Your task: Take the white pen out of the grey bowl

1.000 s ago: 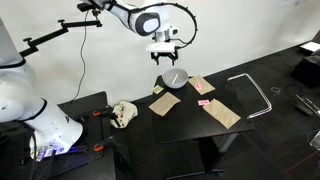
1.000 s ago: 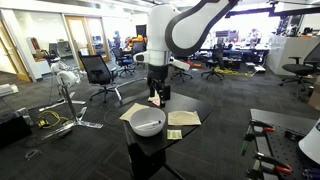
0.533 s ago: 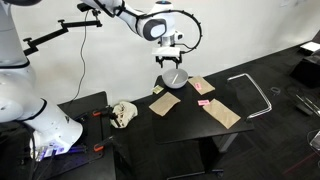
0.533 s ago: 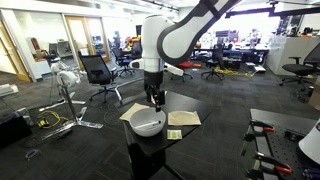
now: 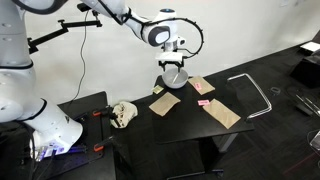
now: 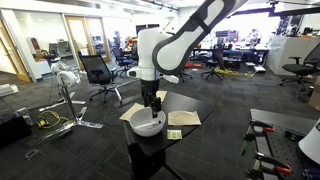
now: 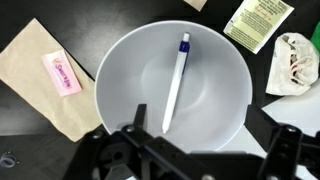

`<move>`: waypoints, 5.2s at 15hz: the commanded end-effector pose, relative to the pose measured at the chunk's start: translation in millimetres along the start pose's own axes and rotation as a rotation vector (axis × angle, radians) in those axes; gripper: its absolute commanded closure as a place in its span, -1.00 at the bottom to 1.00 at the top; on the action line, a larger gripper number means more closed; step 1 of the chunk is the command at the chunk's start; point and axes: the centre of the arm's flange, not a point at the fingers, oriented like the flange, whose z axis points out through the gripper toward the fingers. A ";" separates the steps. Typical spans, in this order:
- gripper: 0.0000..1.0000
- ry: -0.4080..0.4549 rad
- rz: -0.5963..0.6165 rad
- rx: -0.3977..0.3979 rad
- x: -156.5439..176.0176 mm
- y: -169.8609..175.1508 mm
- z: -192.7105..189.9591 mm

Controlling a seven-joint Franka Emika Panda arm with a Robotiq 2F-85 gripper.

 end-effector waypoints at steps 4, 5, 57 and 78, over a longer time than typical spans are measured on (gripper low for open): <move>-1.00 0.044 0.059 -0.027 13.1 14.1 25.7; -1.00 0.043 0.066 -0.026 14.2 14.6 28.8; 0.94 0.150 0.309 -0.093 -57.6 34.4 -103.1; 0.94 0.240 0.975 -0.152 -199.8 117.0 24.1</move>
